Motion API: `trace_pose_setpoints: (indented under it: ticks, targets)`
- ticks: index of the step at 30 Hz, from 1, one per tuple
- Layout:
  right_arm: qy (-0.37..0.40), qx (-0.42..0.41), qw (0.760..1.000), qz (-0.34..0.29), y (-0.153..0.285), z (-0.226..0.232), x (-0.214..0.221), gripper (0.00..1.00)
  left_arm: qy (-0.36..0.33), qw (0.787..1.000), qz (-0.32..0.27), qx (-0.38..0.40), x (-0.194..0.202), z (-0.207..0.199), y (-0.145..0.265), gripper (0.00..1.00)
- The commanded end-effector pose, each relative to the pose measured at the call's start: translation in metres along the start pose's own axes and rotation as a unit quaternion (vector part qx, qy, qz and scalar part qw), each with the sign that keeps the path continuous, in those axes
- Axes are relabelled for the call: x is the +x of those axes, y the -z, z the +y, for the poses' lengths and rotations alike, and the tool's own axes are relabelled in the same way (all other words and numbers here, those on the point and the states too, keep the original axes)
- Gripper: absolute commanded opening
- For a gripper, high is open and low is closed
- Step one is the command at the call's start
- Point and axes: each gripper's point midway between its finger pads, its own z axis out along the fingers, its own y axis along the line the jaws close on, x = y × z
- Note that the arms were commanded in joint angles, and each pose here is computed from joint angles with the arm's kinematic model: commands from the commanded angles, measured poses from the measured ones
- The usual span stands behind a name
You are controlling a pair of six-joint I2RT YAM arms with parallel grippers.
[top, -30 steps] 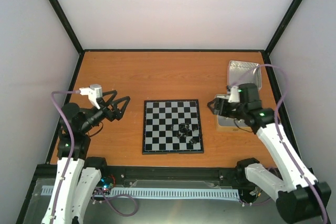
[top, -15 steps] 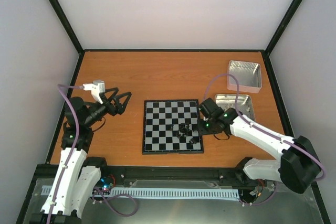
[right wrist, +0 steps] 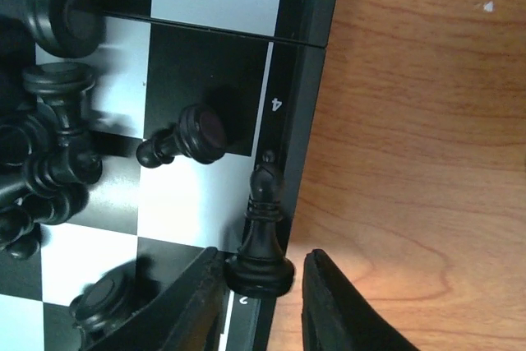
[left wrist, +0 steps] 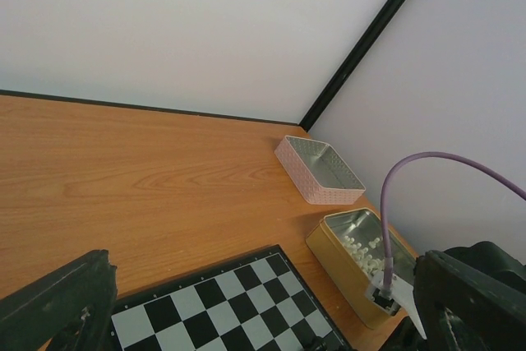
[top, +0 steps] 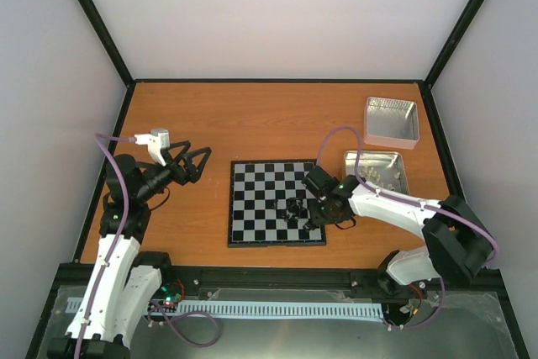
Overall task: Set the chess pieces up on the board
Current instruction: Pick up the chess piece from the chessboard.
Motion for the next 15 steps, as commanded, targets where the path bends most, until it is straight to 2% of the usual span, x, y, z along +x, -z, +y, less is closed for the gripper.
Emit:
trace_pose_setpoints:
  ticks: [1, 10, 15]
  targets:
    - [0.002, 0.002, 1.0, -0.016, -0.001, 0.006, -0.007, 0.26, -0.017, 1.0, -0.014, 0.004, -0.009, -0.002, 0.0, 1.0]
    - [0.013, -0.009, 0.999, -0.031, 0.003, 0.011, -0.014, 0.17, -0.012, 1.0, -0.01, 0.004, -0.007, -0.002, 0.0, 1.0]
    - [0.041, -0.052, 0.994, -0.092, 0.027, 0.023, -0.031, 0.16, -0.002, 0.999, 0.015, 0.048, 0.002, -0.014, -0.003, 1.0]
